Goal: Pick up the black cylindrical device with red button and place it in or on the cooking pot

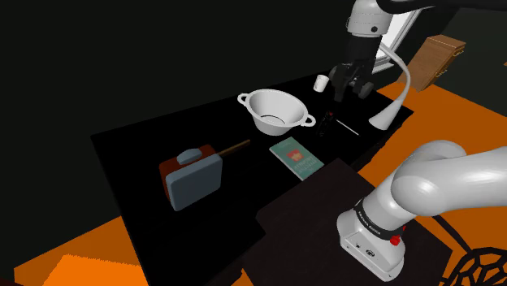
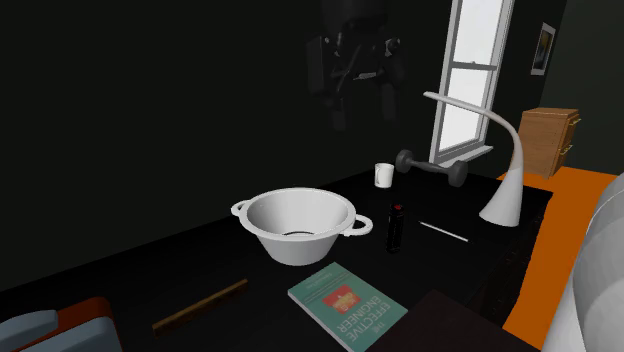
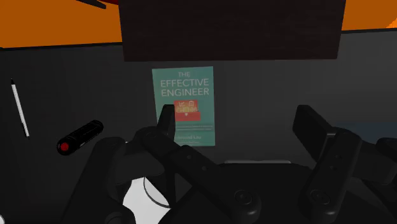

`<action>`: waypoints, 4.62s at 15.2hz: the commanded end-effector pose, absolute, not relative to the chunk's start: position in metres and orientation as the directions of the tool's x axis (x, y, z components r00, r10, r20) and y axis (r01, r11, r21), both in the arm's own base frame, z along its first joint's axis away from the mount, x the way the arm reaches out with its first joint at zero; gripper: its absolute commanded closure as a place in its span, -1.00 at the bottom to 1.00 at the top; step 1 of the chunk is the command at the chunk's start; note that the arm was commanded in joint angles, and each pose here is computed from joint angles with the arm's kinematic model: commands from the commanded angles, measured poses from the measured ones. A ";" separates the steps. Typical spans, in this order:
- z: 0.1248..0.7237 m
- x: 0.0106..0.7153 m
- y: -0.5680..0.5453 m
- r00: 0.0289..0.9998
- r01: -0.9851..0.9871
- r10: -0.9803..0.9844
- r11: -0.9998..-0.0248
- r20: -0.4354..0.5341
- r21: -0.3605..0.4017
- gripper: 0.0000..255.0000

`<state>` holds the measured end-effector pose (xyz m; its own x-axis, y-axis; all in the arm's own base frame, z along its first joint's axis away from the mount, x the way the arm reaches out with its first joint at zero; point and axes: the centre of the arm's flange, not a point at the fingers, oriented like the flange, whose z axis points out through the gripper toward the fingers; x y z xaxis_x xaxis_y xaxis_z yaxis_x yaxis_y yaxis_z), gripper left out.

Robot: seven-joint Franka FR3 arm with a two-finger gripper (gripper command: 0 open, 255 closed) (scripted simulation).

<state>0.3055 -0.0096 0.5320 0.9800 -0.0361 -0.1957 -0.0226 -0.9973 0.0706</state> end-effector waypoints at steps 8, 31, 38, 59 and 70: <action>0.481 0.339 -0.081 0.980 -0.031 -0.041 -0.998 -0.195 0.056 -1.00; 0.309 0.447 -0.314 0.980 -0.058 -0.059 -0.998 -0.192 0.009 -1.00; 0.256 0.477 -0.382 0.979 -0.067 -0.064 -0.998 -0.192 -0.005 -1.00; 0.216 0.470 -0.381 0.979 -0.067 -0.064 -0.998 -0.192 -0.005 1.00; 0.253 0.470 -0.381 0.979 -0.067 -0.064 -0.998 -0.192 -0.005 1.00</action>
<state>0.4693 -0.3803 0.2470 0.9794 -0.0645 -0.1915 -0.0666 -0.9978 -0.0046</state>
